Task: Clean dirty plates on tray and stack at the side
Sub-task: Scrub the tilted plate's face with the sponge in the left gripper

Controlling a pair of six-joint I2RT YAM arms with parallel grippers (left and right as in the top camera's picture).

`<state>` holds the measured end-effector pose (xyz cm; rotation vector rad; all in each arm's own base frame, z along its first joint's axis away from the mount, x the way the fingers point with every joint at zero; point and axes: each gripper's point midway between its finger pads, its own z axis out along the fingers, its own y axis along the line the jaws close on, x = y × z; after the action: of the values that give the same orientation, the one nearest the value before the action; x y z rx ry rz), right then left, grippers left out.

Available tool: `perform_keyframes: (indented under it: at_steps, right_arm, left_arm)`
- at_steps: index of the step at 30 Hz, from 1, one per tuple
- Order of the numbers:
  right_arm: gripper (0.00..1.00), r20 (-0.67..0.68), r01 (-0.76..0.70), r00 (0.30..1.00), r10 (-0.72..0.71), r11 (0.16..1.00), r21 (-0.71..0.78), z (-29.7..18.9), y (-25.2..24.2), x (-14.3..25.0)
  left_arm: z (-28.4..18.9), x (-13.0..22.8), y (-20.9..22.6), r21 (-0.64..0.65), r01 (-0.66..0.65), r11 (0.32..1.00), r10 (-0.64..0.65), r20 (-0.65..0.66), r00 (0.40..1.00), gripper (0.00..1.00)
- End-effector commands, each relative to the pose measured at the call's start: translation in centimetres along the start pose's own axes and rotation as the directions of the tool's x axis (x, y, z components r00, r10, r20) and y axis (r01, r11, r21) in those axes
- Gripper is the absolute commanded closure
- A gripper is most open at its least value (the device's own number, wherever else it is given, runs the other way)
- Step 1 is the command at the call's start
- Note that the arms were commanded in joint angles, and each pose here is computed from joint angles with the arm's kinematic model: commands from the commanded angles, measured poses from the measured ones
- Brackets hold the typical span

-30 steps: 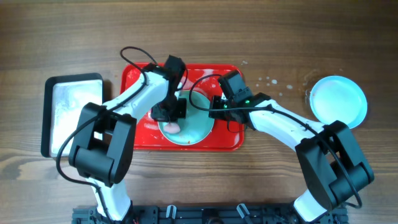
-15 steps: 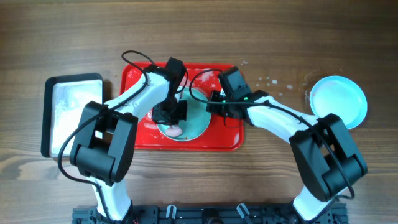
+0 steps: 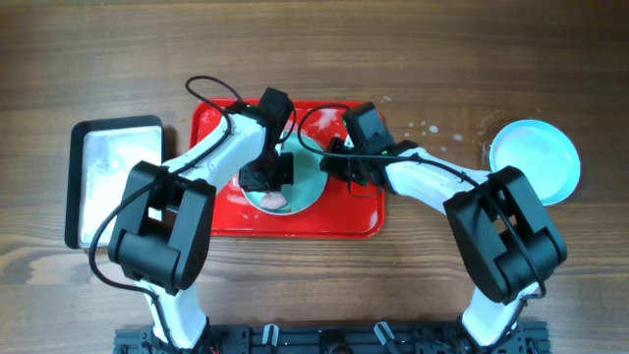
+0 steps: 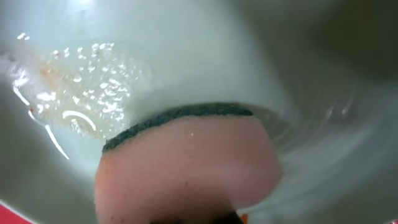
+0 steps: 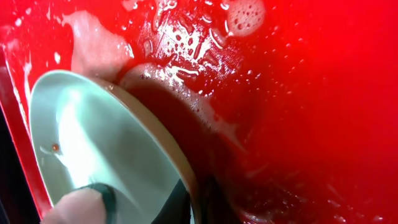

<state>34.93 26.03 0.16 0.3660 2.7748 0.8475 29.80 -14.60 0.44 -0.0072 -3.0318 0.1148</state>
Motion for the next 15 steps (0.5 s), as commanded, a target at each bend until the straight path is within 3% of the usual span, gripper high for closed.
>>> perform_keyframes:
  at_steps: [1,3,4,7,10,15]
  right_arm:
    - [0.96,-0.083,-0.108,0.990,0.117,0.988,0.106,2.2,-3.0,3.4]
    - [0.96,-0.069,-0.146,0.985,0.155,0.981,0.129,2.0,-3.6,3.2]
    - [0.96,-0.057,-0.168,0.982,0.177,0.976,0.140,2.0,-3.9,3.0]
    - [0.96,-0.053,-0.176,0.981,0.185,0.974,0.145,1.9,-4.1,2.9]
    - [0.96,-0.054,-0.176,0.981,0.185,0.974,0.145,1.9,-4.1,2.9]
    - [0.96,-0.059,-0.173,0.981,0.183,0.974,0.145,1.9,-4.1,3.0]
  left_arm:
    - [1.5,0.4,1.0,-0.070,0.015,0.997,-0.016,-0.020,1.000,0.96]
    - [1.3,0.1,3.0,-0.167,0.115,0.979,-0.114,0.016,0.993,0.96]
    - [0.9,-0.4,5.0,-0.250,0.230,0.941,-0.217,0.081,0.973,0.96]
    - [0.2,-1.8,7.0,-0.301,0.389,0.871,-0.336,0.214,0.917,0.96]
    - [0.3,-3.7,7.5,-0.275,0.462,0.843,-0.369,0.331,0.869,0.96]
    - [1.9,-6.8,6.5,-0.139,0.478,0.868,-0.373,0.453,0.809,0.96]
